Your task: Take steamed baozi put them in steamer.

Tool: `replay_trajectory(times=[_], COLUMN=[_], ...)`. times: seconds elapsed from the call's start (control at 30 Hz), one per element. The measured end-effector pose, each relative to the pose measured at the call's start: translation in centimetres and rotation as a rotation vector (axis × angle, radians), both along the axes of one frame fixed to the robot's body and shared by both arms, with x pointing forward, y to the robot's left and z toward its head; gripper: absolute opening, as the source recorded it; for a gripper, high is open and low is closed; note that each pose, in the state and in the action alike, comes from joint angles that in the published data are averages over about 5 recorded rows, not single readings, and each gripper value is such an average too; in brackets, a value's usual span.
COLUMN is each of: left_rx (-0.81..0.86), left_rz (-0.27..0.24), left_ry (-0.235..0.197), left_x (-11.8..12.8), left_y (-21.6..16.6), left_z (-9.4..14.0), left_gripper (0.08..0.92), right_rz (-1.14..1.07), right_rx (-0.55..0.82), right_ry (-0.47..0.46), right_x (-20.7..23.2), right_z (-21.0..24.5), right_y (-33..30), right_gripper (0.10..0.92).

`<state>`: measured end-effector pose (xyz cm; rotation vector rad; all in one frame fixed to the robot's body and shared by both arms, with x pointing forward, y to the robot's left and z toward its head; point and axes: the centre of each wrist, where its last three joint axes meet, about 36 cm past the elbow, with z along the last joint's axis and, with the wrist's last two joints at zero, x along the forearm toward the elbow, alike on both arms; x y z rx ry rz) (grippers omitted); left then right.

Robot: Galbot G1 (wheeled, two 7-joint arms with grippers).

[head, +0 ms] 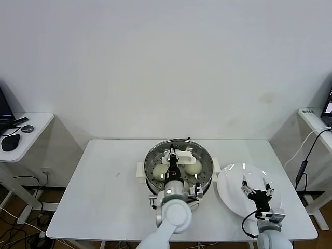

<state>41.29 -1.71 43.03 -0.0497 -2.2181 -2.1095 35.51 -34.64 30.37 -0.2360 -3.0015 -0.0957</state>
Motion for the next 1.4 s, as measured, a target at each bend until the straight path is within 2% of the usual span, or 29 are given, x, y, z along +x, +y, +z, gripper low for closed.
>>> replay_trajectory(times=[0.23, 0.33, 0.63, 1.0, 1.2, 1.4], left_rx=[-0.028, -0.047, -0.120, -0.215, -0.291, -0.458], left_rz=[-0.011, -0.028, -0.102, -0.136, -0.128, -0.105], left_ry=[0.018, 0.027, 0.025, 0.024, 0.005, -0.010], left_x=[-0.3, -0.8, -3.3, -7.5, -9.3, -9.3], left_y=[0.3, 0.4, 1.1, 3.7, 6.7, 11.8], left_z=[0.2, 0.3, 1.7, 4.7, 6.4, 7.8], left_gripper=[0.174, 0.209, 0.464, 0.793, 0.822, 0.823], right_rz=[-0.001, -0.001, 0.002, 0.013, 0.034, 0.078], right_rx=[-0.002, -0.001, 0.002, 0.003, 0.010, -0.021], right_ry=[0.000, -0.001, 0.001, 0.022, 0.031, 0.010], right_x=[-0.1, 0.0, 0.4, 0.4, 0.0, -0.7], right_z=[0.0, 0.0, 0.0, -0.2, 0.0, 0.3], right_y=[-0.1, 0.0, 0.2, 0.5, 0.4, 0.6], right_gripper=[0.823, 0.823, 0.823, 0.823, 0.823, 0.823])
